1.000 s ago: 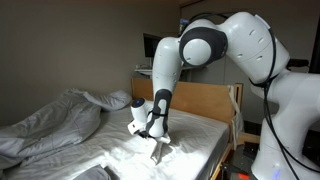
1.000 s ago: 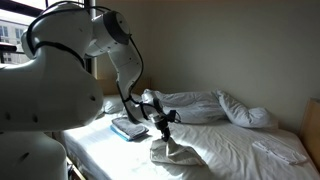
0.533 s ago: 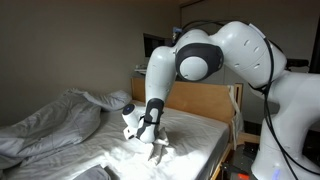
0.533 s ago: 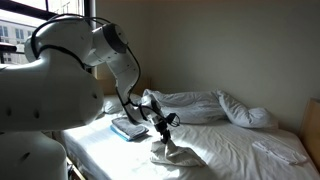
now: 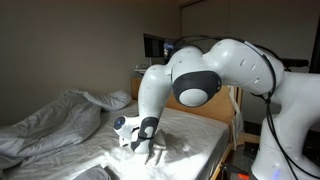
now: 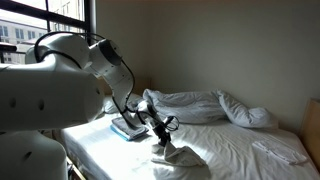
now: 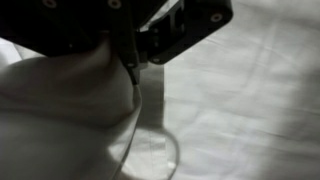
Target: Fold the left white towel in half
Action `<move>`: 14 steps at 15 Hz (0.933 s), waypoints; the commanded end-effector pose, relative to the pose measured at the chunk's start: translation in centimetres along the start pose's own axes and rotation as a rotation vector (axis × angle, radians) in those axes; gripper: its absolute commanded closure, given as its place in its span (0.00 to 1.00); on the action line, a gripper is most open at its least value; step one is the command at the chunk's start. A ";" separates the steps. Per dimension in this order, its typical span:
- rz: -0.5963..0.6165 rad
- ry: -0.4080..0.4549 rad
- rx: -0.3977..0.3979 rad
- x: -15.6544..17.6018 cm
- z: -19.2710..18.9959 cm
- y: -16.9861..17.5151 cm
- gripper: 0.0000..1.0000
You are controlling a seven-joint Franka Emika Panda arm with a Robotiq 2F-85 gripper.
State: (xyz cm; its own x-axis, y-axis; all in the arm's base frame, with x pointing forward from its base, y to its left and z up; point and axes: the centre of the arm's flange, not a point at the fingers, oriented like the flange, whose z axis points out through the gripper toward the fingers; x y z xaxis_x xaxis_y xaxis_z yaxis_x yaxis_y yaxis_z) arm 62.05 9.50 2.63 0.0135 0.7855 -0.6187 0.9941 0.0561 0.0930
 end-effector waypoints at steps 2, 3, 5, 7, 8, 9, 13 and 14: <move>0.096 -0.064 0.024 1.4 0.5 1.8 0.92; 0.105 -0.071 0.027 1.6 0.4 2.1 0.92; 0.121 -0.088 0.035 2.0 0.3 2.5 0.80; 0.130 -0.097 0.042 2.3 0.1 2.8 0.62; 0.135 -0.101 0.042 2.5 0.0 2.9 0.55; 0.136 -0.104 0.041 2.6 -0.2 3.2 0.49; 0.150 -0.100 0.006 2.4 -0.9 4.2 0.23; 0.155 -0.097 -0.012 2.1 -1.1 4.4 0.16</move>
State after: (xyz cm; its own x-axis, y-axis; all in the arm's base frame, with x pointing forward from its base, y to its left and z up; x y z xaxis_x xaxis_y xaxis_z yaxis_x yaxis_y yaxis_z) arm 65.61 12.09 1.81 0.1381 0.7270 -0.6726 0.9869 -0.0434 0.1557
